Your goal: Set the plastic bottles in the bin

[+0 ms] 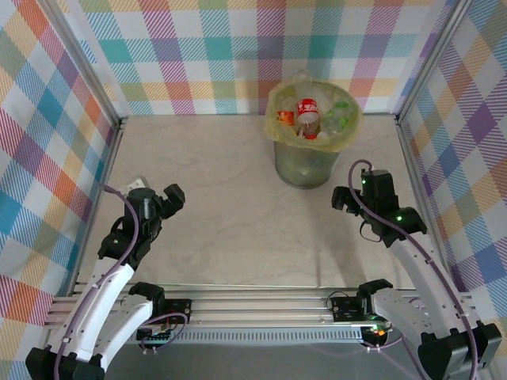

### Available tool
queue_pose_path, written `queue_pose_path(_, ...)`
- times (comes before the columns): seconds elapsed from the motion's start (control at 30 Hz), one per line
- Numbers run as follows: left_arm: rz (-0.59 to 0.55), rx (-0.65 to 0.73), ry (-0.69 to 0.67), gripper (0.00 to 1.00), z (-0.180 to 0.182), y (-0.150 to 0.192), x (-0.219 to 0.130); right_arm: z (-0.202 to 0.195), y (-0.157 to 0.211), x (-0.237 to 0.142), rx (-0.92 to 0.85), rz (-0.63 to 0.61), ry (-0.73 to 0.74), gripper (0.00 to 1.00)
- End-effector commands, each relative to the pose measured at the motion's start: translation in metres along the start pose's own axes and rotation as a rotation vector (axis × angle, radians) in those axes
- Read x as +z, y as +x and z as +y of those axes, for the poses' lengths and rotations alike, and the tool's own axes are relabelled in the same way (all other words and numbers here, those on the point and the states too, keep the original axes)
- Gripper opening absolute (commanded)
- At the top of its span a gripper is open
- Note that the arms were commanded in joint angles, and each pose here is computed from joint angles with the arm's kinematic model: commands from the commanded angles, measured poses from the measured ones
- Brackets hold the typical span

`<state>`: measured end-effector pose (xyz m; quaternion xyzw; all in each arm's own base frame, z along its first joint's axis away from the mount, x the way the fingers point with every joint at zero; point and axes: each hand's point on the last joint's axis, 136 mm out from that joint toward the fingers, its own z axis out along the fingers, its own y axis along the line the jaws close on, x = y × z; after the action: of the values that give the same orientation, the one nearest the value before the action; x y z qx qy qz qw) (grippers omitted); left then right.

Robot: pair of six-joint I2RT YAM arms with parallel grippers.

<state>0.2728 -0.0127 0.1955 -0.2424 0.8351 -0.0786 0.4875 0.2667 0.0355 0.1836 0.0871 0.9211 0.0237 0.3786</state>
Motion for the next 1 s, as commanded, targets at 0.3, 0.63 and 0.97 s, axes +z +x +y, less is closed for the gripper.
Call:
queue_pose_path(0.3,-0.301,0.17,-0.049,1.0,0.016,-0.021,0.025,-0.016,0.001,0.041,-0.041,-0.17,0.092,1.0)
queue_pose_path(0.63,-0.346,0.383,-0.062,1.0,0.007,-0.024,0.064,-0.017,-0.012,0.05,-0.137,-0.341,0.101,1.0)
queue_pose_path(0.97,-0.324,0.432,-0.006,1.0,0.007,-0.016,0.098,-0.011,-0.023,0.056,-0.208,-0.38,0.087,1.0)
